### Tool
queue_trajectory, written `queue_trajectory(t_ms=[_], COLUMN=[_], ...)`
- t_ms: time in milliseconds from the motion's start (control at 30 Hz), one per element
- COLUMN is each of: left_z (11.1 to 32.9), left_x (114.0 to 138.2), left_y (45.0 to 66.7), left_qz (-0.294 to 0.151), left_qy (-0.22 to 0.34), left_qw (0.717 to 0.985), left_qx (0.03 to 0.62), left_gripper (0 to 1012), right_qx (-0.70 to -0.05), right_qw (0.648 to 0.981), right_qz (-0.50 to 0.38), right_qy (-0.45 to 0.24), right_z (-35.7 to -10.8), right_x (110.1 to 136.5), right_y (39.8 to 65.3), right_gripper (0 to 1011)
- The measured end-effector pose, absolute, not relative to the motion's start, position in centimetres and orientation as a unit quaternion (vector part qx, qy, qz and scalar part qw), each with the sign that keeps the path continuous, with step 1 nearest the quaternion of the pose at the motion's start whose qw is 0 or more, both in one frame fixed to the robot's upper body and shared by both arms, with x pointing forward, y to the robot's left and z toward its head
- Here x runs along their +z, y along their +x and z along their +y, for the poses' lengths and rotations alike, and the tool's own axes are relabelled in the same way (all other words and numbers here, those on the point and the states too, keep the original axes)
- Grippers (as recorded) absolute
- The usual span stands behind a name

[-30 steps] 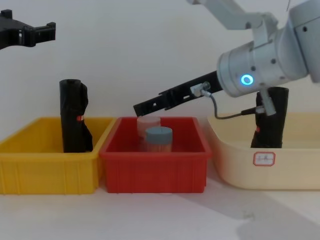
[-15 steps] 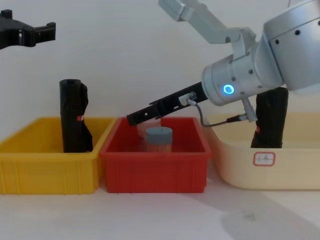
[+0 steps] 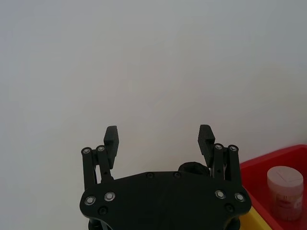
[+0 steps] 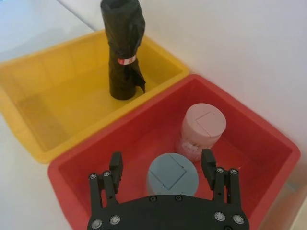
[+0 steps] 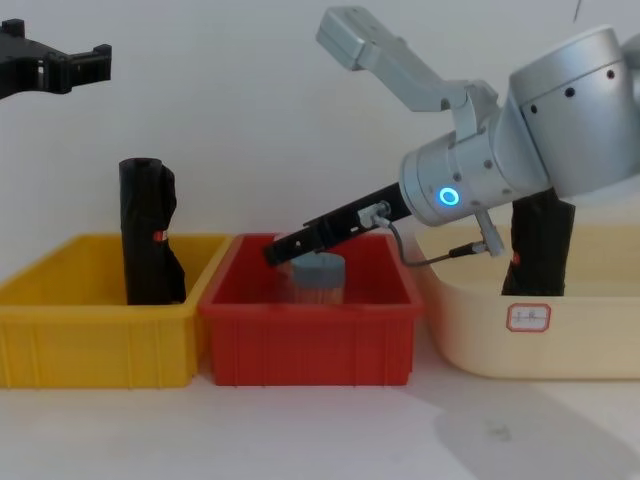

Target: Pick up the garbage bag with the one hand and transfer it to the other hand.

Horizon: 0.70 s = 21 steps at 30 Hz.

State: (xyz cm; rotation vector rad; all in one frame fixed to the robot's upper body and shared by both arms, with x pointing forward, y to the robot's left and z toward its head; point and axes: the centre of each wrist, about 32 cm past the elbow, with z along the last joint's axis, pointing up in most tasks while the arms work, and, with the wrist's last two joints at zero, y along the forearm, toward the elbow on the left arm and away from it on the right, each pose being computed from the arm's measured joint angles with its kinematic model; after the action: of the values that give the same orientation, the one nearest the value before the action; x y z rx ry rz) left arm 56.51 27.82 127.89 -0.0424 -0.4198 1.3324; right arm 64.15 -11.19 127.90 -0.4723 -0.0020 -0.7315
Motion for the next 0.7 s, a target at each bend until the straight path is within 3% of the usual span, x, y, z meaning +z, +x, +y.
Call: queue_trajectory(t_ms=[700], left_z=[27.8], left_x=[127.9], left_y=[56.5], left_qz=[-0.193], left_qy=[-0.02], left_qw=[0.766], left_qx=[0.613], left_gripper=[1000], right_qx=[-0.35], right_qw=[0.902], right_qz=[0.017], right_qy=[-0.252], right_z=[-11.6], right_x=[126.4], right_y=[65.5], right_gripper=[1002])
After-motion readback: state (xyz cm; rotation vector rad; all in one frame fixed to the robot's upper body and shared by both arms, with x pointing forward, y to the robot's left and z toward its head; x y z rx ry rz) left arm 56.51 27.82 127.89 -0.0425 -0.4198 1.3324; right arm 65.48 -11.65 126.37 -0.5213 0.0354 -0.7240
